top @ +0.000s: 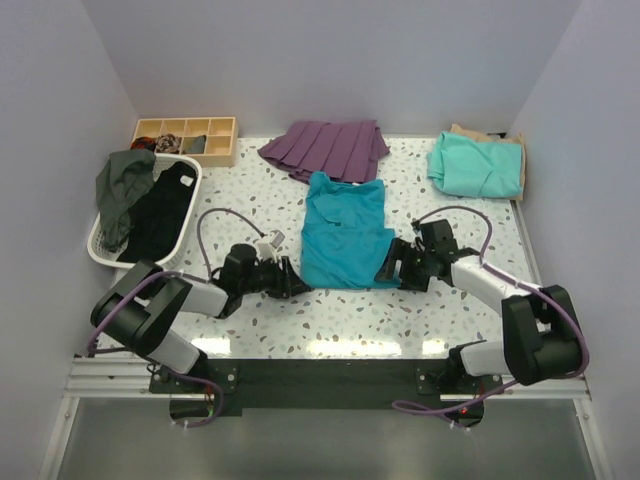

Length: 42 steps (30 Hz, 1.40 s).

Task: Fold and stack the t-shirts
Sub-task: Grab one side of the 2/3 rectangular tshirt with both arms

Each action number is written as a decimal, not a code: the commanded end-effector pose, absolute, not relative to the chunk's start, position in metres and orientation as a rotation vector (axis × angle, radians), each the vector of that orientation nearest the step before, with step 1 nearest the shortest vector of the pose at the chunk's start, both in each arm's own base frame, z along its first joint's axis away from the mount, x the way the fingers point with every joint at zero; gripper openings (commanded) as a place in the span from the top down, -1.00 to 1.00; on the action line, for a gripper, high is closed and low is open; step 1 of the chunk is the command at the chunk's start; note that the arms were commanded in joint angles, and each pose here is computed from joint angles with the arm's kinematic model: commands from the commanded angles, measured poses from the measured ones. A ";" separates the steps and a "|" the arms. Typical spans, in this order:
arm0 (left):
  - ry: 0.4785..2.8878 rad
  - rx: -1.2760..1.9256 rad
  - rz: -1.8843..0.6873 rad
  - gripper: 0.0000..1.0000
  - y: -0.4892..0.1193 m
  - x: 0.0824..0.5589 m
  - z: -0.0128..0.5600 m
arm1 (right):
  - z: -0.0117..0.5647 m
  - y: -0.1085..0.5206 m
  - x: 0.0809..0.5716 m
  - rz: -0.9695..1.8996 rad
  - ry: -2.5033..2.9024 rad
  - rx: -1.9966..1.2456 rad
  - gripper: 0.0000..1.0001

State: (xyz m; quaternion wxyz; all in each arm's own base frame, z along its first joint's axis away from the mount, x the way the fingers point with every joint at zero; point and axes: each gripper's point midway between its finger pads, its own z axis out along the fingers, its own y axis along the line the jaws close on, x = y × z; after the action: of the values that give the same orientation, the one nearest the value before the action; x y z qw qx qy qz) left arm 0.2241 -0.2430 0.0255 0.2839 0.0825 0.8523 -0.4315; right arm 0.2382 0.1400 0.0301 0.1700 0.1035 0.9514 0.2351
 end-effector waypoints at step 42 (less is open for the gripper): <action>2.533 0.227 -0.813 0.28 -0.225 0.168 0.004 | 0.039 0.126 0.194 0.656 2.689 0.334 -0.49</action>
State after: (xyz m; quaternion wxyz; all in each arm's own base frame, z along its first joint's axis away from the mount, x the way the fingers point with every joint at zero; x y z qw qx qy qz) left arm 0.1696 -0.2540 0.0174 0.2226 0.1239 0.8980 -0.3588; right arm 0.2075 0.1351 0.0366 0.1708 0.0995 0.9492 0.2449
